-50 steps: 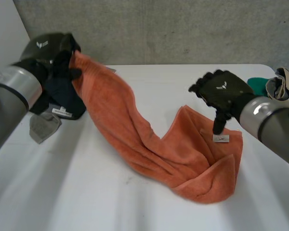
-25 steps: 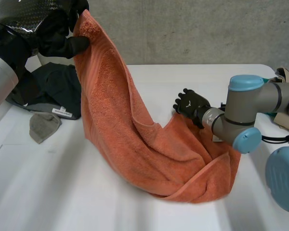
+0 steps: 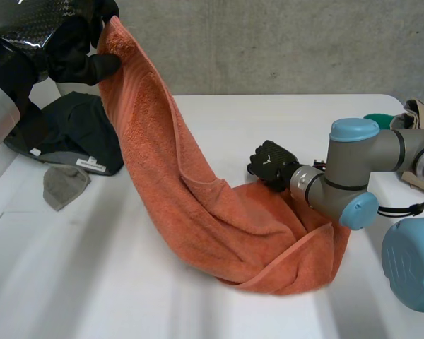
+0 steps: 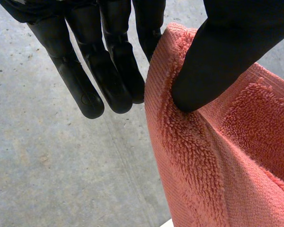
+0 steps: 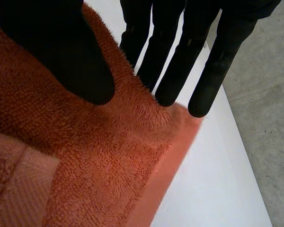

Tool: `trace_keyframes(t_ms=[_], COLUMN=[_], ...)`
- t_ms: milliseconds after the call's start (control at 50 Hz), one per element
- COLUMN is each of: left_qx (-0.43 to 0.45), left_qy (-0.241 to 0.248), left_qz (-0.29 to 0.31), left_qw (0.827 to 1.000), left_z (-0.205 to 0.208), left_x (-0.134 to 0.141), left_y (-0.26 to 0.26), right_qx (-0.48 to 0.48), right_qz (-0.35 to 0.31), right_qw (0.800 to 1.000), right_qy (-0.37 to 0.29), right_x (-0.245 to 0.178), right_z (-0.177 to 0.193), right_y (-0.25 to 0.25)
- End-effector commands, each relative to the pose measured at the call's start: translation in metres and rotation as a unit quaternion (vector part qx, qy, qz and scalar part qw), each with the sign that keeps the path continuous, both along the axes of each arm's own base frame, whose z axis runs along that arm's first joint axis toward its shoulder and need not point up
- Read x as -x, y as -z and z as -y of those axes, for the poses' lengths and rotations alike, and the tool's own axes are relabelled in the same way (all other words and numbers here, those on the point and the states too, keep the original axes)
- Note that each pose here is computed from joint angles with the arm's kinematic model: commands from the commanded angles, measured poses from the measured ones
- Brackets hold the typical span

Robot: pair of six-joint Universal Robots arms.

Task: Fold the laundry.

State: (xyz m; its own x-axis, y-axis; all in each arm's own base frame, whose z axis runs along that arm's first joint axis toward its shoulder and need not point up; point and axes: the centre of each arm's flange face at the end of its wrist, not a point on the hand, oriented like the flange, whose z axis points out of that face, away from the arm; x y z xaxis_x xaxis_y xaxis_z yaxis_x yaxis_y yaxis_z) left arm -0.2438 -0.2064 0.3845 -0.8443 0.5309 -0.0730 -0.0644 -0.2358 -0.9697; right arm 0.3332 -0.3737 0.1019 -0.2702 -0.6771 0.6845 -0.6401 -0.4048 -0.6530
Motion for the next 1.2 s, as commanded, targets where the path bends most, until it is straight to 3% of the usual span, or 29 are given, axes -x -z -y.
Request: trace_keyframes(t_ms=[20, 100, 160, 180, 240, 260, 320, 340, 400, 420, 480, 500, 580, 740, 800, 940, 1200], left_qx=[0.002, 0.015, 0.052, 0.083, 0.127, 0.154, 0.195, 0.216, 0.224, 0.213, 0.177, 0.147, 0.066, -0.068, -0.094, -0.100, -0.096], left_qy=[-0.004, -0.022, -0.053, -0.069, -0.096, -0.113, -0.134, -0.146, -0.154, -0.157, -0.162, -0.165, -0.168, -0.159, -0.158, -0.157, -0.156], left_qz=[0.001, -0.003, -0.018, -0.032, -0.059, -0.078, -0.108, -0.125, -0.133, -0.128, -0.111, -0.100, -0.066, -0.007, 0.003, 0.008, 0.008], left_qw=[1.000, 1.000, 0.997, 0.994, 0.985, 0.979, 0.966, 0.957, 0.953, 0.956, 0.964, 0.970, 0.981, 0.985, 0.983, 0.982, 0.983], left_z=[0.002, 0.019, 0.058, 0.077, 0.098, 0.108, 0.115, 0.119, 0.126, 0.131, 0.138, 0.141, 0.142, 0.123, 0.120, 0.123, 0.120], left_x=[-0.001, -0.006, -0.008, -0.010, -0.014, -0.017, -0.023, -0.028, -0.031, -0.033, -0.035, -0.038, -0.040, -0.047, -0.052, -0.059, -0.060], left_y=[0.000, -0.004, -0.012, -0.022, -0.041, -0.053, -0.073, -0.084, -0.084, -0.075, -0.053, -0.033, 0.024, 0.139, 0.171, 0.188, 0.179], right_qx=[0.017, 0.090, 0.192, 0.252, 0.328, 0.370, 0.393, 0.389, 0.368, 0.345, 0.304, 0.275, 0.199, 0.059, 0.005, -0.049, -0.182], right_qz=[0.046, 0.138, 0.232, 0.280, 0.346, 0.382, 0.407, 0.410, 0.400, 0.384, 0.356, 0.336, 0.281, 0.186, 0.164, 0.157, 0.147], right_qw=[0.999, 0.983, 0.947, 0.917, 0.866, 0.832, 0.811, 0.812, 0.826, 0.843, 0.870, 0.887, 0.922, 0.965, 0.971, 0.968, 0.927], right_qy=[0.019, 0.080, 0.114, 0.132, 0.154, 0.158, 0.149, 0.148, 0.148, 0.151, 0.153, 0.158, 0.178, 0.177, 0.173, 0.190, 0.293], right_x=[0.002, 0.017, 0.027, 0.035, 0.049, 0.058, 0.067, 0.072, 0.078, 0.082, 0.086, 0.089, 0.097, 0.098, 0.098, 0.103, 0.128], right_z=[0.010, 0.038, 0.054, 0.057, 0.054, 0.049, 0.038, 0.033, 0.031, 0.032, 0.034, 0.035, 0.033, -0.006, -0.025, -0.031, -0.010], right_y=[-0.038, -0.106, -0.170, -0.207, -0.256, -0.286, -0.310, -0.315, -0.311, -0.298, -0.274, -0.254, -0.201, -0.097, -0.063, -0.037, -0.032])
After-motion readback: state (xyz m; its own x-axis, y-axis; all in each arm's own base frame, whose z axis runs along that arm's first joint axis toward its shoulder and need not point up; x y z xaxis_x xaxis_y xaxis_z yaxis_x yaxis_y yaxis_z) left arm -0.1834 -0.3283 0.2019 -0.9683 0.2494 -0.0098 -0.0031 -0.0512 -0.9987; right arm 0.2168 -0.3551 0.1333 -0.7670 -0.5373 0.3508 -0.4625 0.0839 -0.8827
